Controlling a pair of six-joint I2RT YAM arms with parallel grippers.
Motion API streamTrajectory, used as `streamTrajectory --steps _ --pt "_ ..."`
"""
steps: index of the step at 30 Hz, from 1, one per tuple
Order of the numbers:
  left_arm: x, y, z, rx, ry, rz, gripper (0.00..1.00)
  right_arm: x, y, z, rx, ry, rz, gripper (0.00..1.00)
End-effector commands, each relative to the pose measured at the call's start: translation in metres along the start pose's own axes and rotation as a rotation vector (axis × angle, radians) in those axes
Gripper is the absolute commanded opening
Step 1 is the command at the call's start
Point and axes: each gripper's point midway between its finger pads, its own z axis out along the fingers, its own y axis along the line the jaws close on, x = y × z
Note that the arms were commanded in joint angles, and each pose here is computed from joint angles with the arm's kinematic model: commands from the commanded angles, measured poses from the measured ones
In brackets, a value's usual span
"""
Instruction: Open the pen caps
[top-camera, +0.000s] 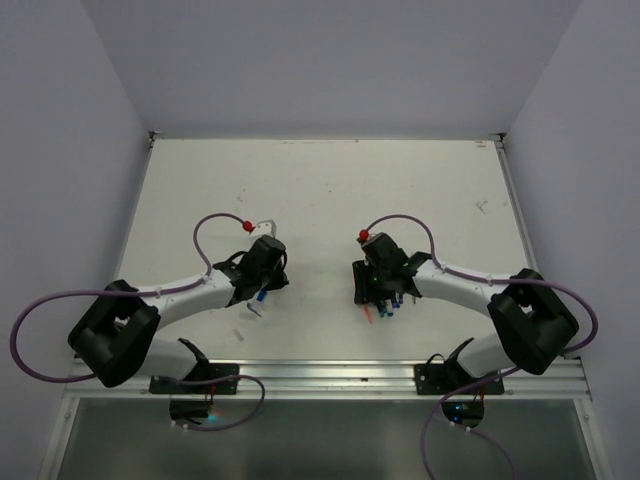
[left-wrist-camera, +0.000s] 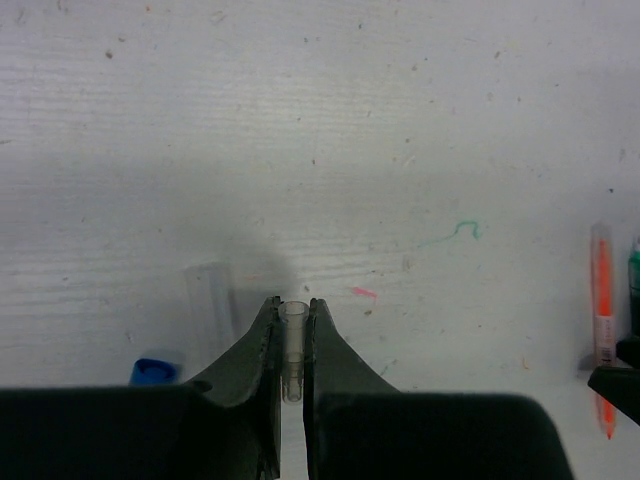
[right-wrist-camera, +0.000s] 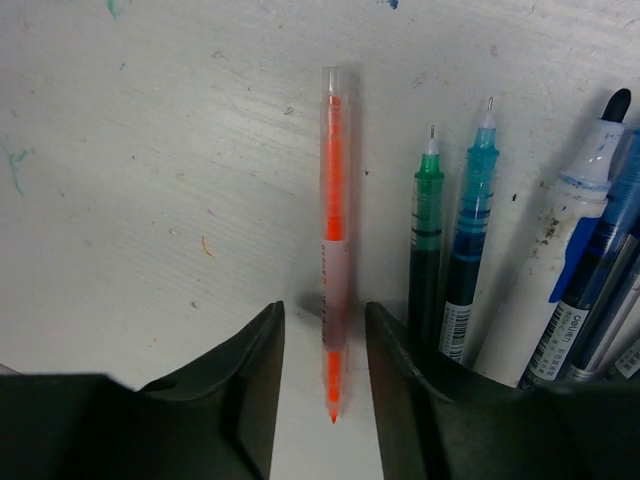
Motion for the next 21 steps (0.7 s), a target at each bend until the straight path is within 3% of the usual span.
streamTrajectory --steps 1,4,10,15,21 --pt "-0.009 0.015 -0.002 -0.086 -0.031 0.024 0.00 -0.005 -0.010 -0.005 0.070 0.002 -0.030 0.45" --pt "-0.008 0.019 -0.003 -0.098 -0.030 0.028 0.00 -0.021 -0.003 -0.011 0.077 -0.033 -0.042 0.52" --pt "-0.006 0.025 -0.003 -0.122 -0.026 0.042 0.00 -0.057 0.033 -0.025 -0.045 -0.112 -0.057 0.55" --pt "-0.004 0.027 -0.003 -0.131 -0.018 0.050 0.00 -0.082 0.084 -0.010 -0.244 -0.112 -0.030 0.50" --pt "-0.003 0.026 -0.002 -0.128 -0.011 0.050 0.00 -0.103 0.115 0.019 -0.340 -0.118 -0.005 0.47"
